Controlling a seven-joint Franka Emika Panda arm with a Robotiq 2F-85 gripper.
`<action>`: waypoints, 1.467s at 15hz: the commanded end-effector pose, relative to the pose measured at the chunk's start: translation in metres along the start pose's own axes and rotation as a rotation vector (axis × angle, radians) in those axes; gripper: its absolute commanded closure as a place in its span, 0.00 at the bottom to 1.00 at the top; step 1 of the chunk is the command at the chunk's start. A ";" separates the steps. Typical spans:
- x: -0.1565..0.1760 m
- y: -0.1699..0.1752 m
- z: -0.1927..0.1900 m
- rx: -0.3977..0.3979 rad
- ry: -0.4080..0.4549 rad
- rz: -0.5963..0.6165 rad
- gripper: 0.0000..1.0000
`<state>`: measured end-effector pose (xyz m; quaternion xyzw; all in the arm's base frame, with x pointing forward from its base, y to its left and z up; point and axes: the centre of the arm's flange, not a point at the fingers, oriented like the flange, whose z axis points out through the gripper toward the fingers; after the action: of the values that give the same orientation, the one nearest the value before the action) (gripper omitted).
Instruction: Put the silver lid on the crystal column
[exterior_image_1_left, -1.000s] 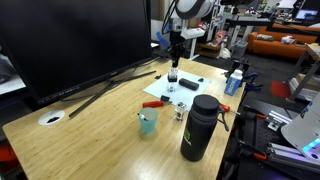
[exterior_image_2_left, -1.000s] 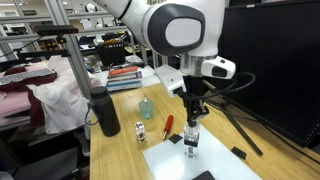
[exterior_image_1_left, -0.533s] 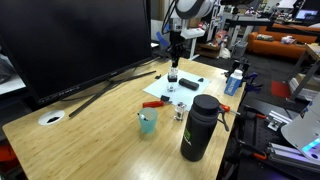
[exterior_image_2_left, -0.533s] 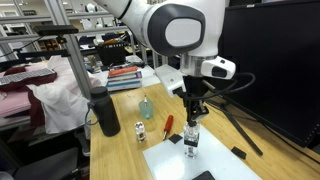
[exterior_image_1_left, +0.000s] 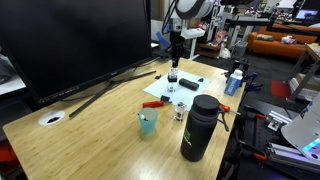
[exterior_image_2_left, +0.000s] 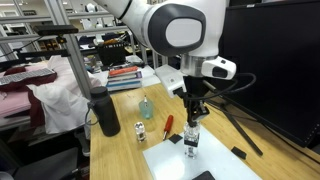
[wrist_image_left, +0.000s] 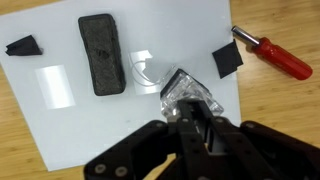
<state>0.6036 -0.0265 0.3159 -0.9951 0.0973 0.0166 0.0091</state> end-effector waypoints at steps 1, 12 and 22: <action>0.002 0.000 0.009 -0.018 -0.008 -0.002 0.97; 0.000 -0.007 -0.003 -0.044 0.015 -0.019 0.97; -0.005 -0.006 -0.009 -0.037 0.025 -0.017 0.97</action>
<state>0.6048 -0.0199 0.3228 -0.9964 0.0832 0.0090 -0.0106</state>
